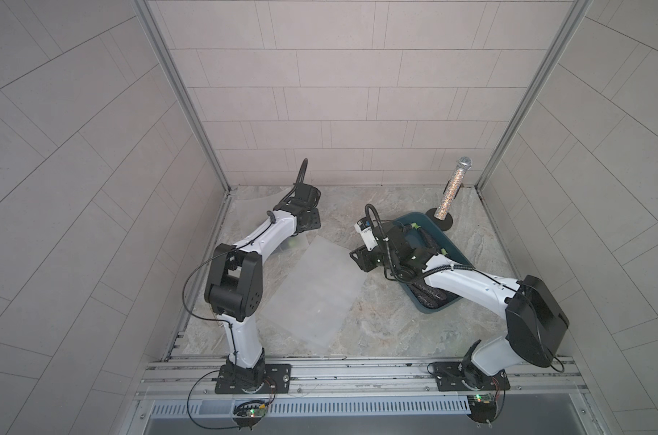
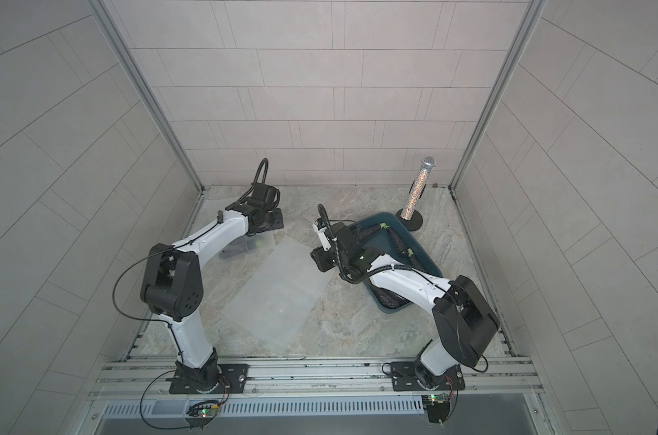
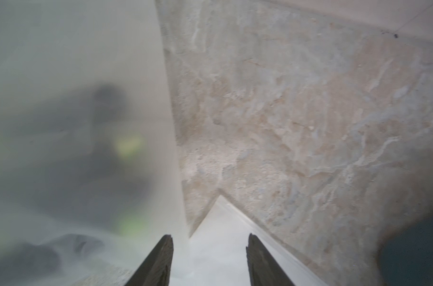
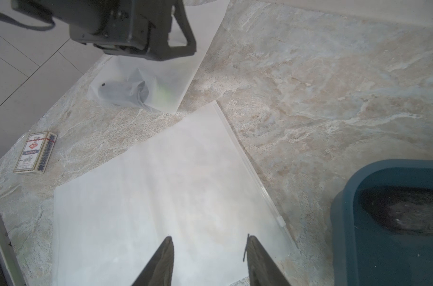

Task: Place the eggplant in a zip-top bag and seal the zipper
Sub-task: Adjust the zipper food storage bag at the center of the board.

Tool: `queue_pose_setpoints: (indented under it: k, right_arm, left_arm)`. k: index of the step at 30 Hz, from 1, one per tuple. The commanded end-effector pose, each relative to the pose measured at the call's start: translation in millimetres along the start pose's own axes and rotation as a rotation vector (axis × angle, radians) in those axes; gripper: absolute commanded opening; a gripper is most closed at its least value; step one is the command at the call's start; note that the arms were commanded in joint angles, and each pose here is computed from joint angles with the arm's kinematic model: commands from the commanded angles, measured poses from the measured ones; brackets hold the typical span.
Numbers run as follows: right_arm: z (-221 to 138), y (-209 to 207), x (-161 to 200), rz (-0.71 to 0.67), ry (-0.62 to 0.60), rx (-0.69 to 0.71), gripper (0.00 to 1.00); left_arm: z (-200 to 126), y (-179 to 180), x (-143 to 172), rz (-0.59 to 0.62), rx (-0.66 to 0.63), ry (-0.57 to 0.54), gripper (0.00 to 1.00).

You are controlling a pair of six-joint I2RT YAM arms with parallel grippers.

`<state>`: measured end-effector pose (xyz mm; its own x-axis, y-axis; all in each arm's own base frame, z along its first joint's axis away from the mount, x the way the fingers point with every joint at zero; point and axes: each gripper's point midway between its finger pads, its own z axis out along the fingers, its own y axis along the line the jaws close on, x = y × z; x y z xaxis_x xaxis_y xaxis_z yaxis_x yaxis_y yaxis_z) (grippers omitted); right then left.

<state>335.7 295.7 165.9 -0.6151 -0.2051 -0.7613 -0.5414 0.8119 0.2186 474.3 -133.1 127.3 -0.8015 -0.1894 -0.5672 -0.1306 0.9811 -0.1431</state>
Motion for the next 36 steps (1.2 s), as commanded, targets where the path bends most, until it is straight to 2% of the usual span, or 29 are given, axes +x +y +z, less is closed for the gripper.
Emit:
queue_pose_setpoints:
  k: [1, 8, 15, 19, 26, 30, 33, 36]
  right_arm:
    - [-7.7, -7.9, 3.3, 0.013, 0.0, 0.031, 0.49]
    - [-12.4, -11.4, -0.1, 0.018, -0.012, 0.03, 0.49]
    - [-7.5, -5.7, -4.3, 0.029, -0.011, 0.001, 0.49]
    - [-8.2, -3.6, -8.0, 0.029, -0.018, -0.008, 0.49]
    - [-9.4, -2.4, -12.0, 0.03, -0.023, -0.011, 0.49]
    - [-8.0, -5.8, -7.1, 0.033, -0.006, 0.007, 0.49]
    - [-3.9, -12.6, 5.4, 0.037, 0.034, 0.038, 0.49]
    - [2.6, -21.9, 25.5, 0.049, 0.087, 0.073, 0.48]
  left_arm:
    - [24.1, 3.1, 4.3, -0.029, -0.022, 0.025, 0.54]
    - [52.0, 30.4, 32.2, 0.012, -0.122, 0.111, 0.52]
    - [43.2, 80.5, 44.2, -0.007, -0.265, 0.155, 0.51]
    - [41.3, 105.9, 58.1, -0.043, -0.297, 0.197, 0.5]
    - [25.8, 134.2, 62.1, -0.105, -0.317, 0.189, 0.5]
    - [15.3, 125.0, 52.9, -0.121, -0.248, 0.162, 0.5]
    - [2.7, 100.6, 42.2, -0.149, -0.121, 0.137, 0.5]
    - [-16.5, 79.7, 35.1, -0.156, -0.048, 0.103, 0.5]
